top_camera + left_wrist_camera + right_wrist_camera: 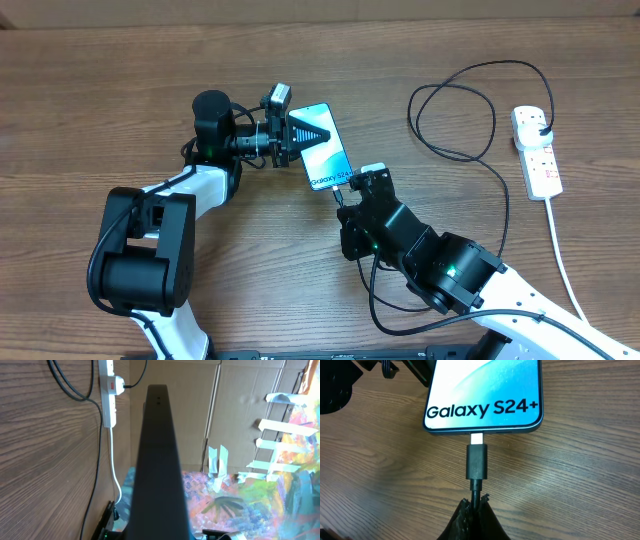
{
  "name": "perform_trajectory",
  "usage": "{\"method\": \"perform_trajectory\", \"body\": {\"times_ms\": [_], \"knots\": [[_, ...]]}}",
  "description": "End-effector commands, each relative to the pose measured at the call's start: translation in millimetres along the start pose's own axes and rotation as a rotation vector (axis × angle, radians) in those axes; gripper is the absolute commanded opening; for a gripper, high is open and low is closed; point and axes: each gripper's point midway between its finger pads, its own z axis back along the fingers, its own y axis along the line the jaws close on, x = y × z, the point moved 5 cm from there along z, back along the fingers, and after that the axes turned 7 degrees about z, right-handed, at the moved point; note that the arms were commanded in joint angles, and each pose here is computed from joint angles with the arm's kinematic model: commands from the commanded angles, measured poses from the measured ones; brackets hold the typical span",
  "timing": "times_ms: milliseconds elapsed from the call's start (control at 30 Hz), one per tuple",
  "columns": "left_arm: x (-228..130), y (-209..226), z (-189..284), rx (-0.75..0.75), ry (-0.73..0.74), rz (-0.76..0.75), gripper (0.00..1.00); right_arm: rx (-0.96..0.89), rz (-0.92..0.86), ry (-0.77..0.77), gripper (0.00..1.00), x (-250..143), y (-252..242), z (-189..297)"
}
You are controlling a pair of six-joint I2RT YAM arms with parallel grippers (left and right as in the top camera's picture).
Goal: Plug charger to phone and switch on socket
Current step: 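Align the plug with the phone port and push it upward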
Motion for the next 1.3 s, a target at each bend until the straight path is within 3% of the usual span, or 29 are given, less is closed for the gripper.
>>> {"method": "perform_trajectory", "body": {"times_ms": [0, 600, 1000, 1267], "knots": [[-2, -8, -1, -0.004, 0.04, -0.013, 0.04, 0.002, 0.005, -0.035, 0.04, 5, 2, 4], [-4, -8, -3, -0.002, 0.052, 0.039, 0.04, -0.006, 0.007, -0.018, 0.04, 3, 2, -3], [-11, -7, -2, -0.003, 0.109, -0.059, 0.04, 0.001, 0.057, -0.062, 0.04, 12, 4, -3], [-14, -7, -8, 0.001, 0.128, -0.026, 0.04, -0.004, 0.059, -0.051, 0.04, 10, 5, -9]]}}
